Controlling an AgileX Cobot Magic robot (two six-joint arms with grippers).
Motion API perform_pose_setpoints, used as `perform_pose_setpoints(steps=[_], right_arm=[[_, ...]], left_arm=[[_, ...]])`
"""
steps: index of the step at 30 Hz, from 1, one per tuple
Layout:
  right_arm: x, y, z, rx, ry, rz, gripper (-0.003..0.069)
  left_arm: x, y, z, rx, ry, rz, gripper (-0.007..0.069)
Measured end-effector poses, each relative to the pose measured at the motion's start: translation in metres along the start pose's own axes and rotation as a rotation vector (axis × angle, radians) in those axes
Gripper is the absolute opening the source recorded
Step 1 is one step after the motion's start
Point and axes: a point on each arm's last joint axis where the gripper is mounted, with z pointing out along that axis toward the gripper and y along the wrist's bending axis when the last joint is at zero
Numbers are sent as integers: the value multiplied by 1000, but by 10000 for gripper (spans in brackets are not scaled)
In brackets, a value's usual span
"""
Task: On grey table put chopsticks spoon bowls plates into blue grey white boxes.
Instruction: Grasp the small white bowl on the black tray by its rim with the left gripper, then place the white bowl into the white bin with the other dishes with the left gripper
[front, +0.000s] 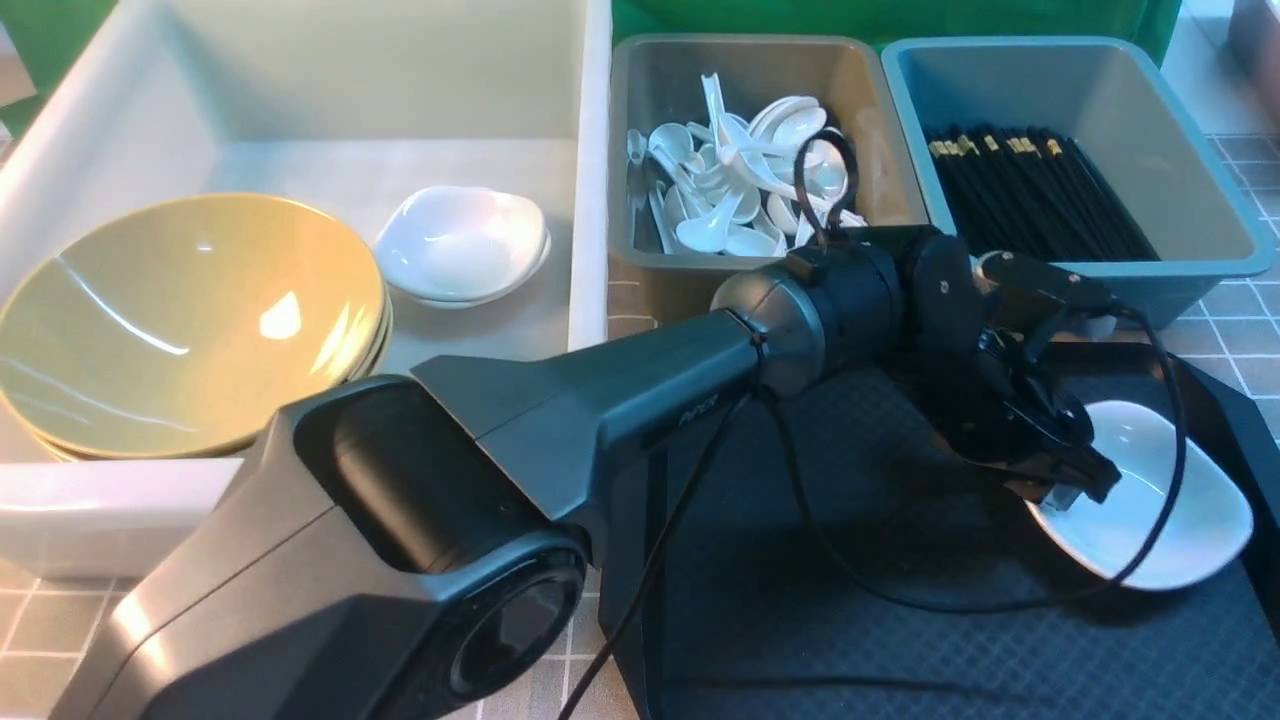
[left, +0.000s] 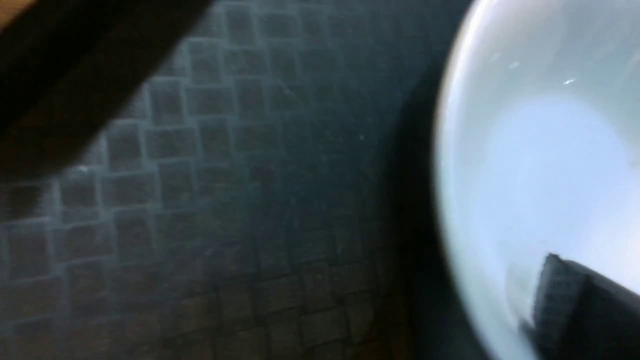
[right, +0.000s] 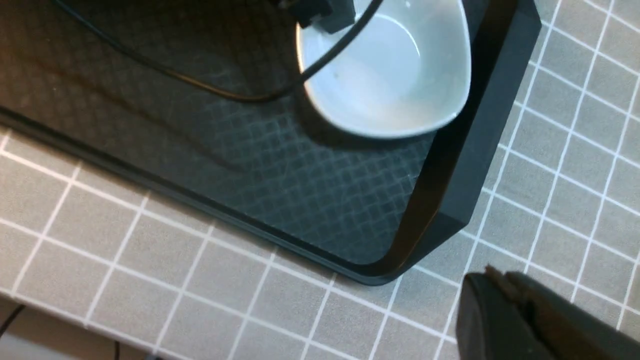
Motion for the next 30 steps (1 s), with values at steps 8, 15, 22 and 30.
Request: perform_pose_setpoints(steps=[8, 15, 22, 30], right_arm=[[-6, 7, 0, -76, -67, 8, 18], [-46, 36, 0, -385, -180, -114, 18], [-105, 72, 3, -644, -220, -272, 20], [-134, 125, 7, -767, -219, -439, 20]], left_arm=[[-24, -8, -71, -149, 60, 208, 6], [-51, 0, -241, -425, -68, 250, 6], [-18, 43, -395, -659, -166, 51, 6], [61, 137, -455, -722, -174, -308, 6]])
